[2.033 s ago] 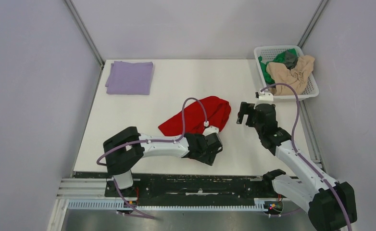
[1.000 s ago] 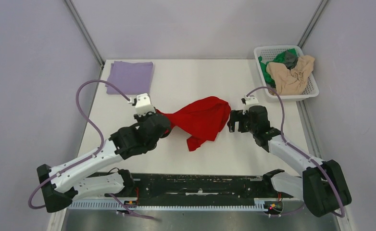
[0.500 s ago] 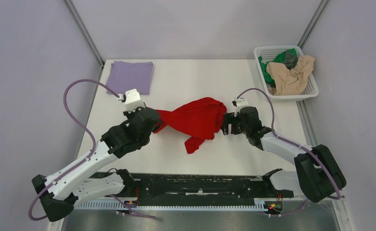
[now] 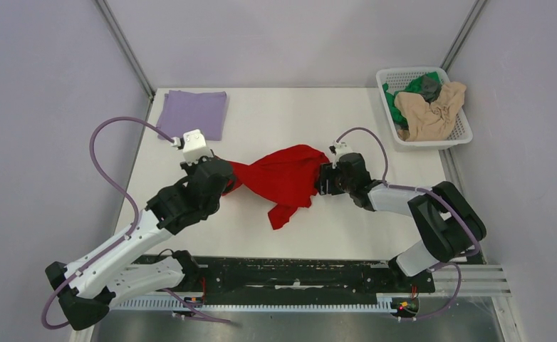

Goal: Fold and stack the t-shirts
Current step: Flatten out the tshirt

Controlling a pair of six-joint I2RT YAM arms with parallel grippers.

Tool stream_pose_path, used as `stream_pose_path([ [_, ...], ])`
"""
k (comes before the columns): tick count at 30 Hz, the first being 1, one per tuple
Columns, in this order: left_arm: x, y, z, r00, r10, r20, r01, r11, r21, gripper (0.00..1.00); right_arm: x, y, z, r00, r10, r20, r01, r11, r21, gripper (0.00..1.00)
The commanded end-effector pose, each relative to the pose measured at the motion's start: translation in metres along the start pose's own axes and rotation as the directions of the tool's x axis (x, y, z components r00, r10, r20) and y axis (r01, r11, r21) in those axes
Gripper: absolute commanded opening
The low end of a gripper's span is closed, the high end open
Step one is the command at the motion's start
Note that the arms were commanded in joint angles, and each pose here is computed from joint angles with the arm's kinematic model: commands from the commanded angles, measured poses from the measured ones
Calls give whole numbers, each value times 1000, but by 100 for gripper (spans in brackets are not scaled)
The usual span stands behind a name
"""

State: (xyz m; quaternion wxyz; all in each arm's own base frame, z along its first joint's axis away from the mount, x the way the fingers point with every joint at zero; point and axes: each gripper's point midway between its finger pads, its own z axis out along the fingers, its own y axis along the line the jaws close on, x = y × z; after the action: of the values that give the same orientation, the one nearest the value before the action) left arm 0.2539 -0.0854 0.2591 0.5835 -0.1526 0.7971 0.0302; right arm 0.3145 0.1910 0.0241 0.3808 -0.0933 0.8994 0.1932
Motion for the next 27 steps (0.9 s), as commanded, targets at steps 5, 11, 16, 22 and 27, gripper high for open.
stream_pose_path([
  [5,-22,0,1,998,-44,49,44,999,-11,2,-25,32,26,997,58,57,-52,993,-105,49],
  [11,-21,-1,3,998,-47,41,48,999,-13,2,-59,50,51,979,97,181,-63,980,-187,38],
  [16,-21,2,4,998,-49,38,50,999,-17,2,-74,66,63,953,173,250,-95,950,-296,18],
  [22,-32,10,1,998,-39,55,41,998,-38,2,-102,65,44,902,164,398,-44,955,-293,0],
  [27,-76,23,-13,983,-101,151,111,992,-59,2,-152,37,-2,816,2,578,42,997,-62,0],
])
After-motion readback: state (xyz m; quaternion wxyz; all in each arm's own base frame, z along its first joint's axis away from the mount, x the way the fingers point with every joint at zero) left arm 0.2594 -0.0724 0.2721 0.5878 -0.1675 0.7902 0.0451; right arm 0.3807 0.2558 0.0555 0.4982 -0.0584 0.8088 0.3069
